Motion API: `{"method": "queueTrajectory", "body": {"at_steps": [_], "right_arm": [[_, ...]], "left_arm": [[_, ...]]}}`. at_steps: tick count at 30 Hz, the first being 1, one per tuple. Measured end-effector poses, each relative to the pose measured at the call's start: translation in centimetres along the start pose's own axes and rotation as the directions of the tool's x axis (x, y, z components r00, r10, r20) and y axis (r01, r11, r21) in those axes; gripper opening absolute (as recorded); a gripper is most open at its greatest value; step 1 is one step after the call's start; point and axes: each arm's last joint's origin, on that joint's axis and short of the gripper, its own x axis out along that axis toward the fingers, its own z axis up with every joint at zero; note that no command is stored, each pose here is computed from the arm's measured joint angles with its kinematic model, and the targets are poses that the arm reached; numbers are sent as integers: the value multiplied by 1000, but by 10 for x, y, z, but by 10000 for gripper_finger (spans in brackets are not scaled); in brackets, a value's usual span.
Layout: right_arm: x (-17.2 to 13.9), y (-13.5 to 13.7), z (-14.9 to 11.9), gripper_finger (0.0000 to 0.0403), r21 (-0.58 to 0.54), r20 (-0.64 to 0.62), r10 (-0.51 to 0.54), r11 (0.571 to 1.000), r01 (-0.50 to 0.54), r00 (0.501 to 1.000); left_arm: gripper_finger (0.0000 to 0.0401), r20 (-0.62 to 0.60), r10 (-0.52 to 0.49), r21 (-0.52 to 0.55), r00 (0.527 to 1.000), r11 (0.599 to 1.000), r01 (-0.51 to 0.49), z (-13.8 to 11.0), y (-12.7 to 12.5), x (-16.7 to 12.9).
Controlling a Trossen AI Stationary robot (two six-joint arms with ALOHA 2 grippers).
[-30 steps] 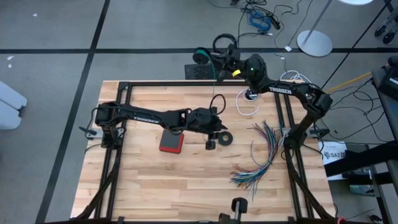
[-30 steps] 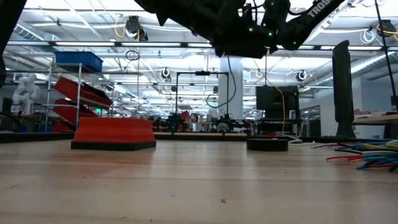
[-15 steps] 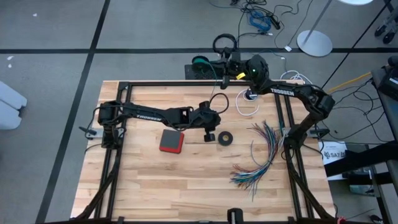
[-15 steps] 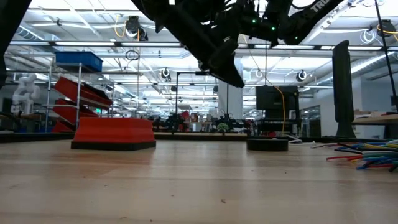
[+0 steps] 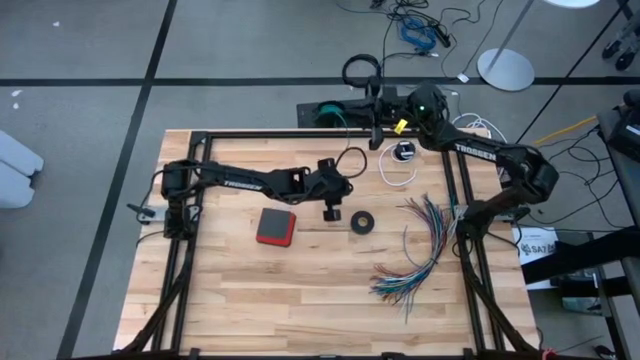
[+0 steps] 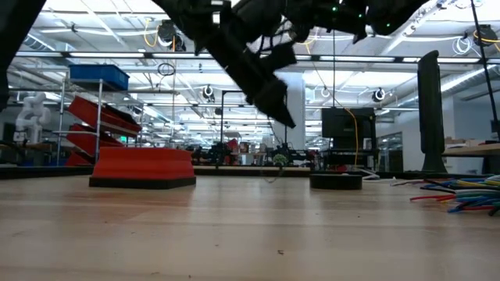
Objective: Coiling cords
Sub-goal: Coil the green wire cable on the spool
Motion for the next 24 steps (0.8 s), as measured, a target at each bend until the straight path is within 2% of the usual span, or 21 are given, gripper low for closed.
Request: {"method": "queueTrajectory", "body": {"at_steps": [8,13,20,24], "right_arm": [[-11,12,23,0,-1,15,-2,1000,2,1000],[-12,17,25,0,19,-10,3,1000,-3,1000],[-11,19,26,0,10,2,10,1000,-11,1000],[-9,23,30,0,5,35,34,999,-34,999]], "left_arm": [[111,-42,63,-60,997,996,-66,-39,29,16],[111,21,57,-97,998,994,-54,-40,43,18],[112,96,92,13,991,996,-93,-35,48,22],[112,152,130,14,980,991,-133,-37,53,33]]}}
